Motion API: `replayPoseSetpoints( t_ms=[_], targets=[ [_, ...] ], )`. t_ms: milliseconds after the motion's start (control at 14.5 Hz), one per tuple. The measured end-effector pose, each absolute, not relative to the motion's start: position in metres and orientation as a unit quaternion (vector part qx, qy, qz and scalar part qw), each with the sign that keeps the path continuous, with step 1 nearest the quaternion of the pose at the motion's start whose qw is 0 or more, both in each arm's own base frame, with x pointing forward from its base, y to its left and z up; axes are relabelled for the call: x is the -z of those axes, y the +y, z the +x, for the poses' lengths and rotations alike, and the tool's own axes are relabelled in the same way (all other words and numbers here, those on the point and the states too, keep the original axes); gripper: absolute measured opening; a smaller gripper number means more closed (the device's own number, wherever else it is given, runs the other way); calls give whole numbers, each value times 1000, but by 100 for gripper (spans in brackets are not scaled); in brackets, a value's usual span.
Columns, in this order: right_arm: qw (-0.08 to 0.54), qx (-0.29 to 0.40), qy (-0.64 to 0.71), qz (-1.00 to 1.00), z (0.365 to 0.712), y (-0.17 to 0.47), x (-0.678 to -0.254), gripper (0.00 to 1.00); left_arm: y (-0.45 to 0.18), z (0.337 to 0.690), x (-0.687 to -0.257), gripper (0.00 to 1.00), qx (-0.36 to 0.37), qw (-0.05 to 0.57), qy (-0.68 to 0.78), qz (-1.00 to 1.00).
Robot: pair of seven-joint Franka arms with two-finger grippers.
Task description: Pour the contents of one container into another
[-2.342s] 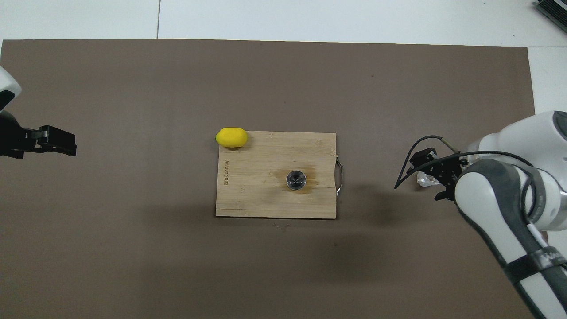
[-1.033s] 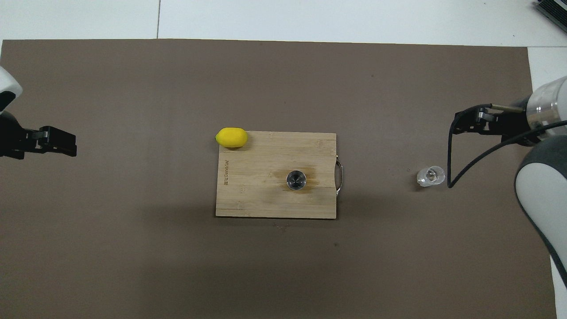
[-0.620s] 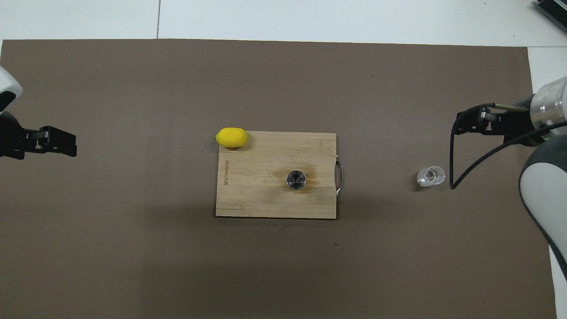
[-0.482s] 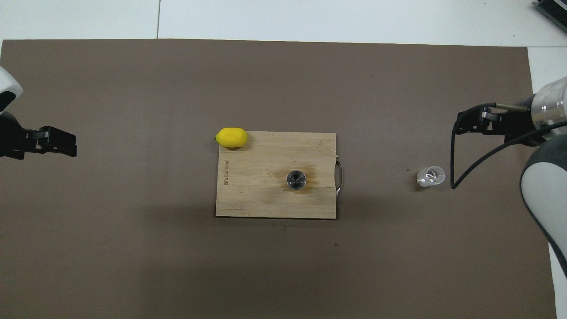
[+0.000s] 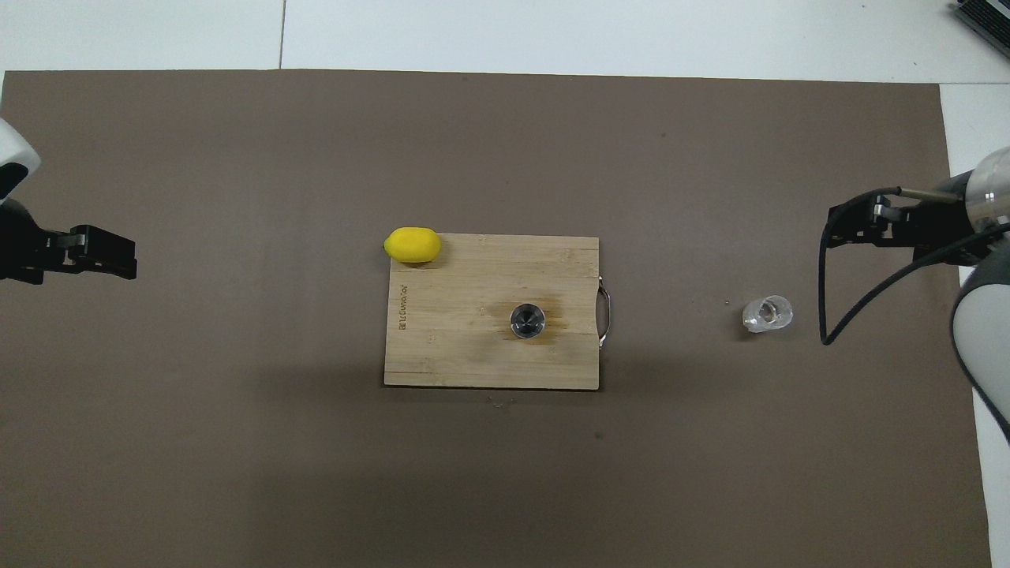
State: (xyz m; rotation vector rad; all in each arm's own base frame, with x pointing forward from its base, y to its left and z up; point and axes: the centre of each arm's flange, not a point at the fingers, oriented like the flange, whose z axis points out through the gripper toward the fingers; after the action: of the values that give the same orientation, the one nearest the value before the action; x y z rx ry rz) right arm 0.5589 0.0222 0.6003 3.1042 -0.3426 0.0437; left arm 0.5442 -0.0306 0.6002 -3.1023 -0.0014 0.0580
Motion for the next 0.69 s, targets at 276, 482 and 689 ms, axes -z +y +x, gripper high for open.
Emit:
replayPoseSetpoints(
  t_ms=[276, 482, 689],
  targets=[
    [13, 2, -85, 996, 555, 26, -598, 100, -31, 544, -600, 100, -19, 19, 0, -1000],
    [13, 5, -82, 997, 554, 30, -598, 100, -31, 544, -600, 100, -18, 19, 0, -1000],
    [14, 7, -85, 996, 554, 27, -597, 100, -31, 544, -600, 100, -18, 19, 0, -1000]
  ],
)
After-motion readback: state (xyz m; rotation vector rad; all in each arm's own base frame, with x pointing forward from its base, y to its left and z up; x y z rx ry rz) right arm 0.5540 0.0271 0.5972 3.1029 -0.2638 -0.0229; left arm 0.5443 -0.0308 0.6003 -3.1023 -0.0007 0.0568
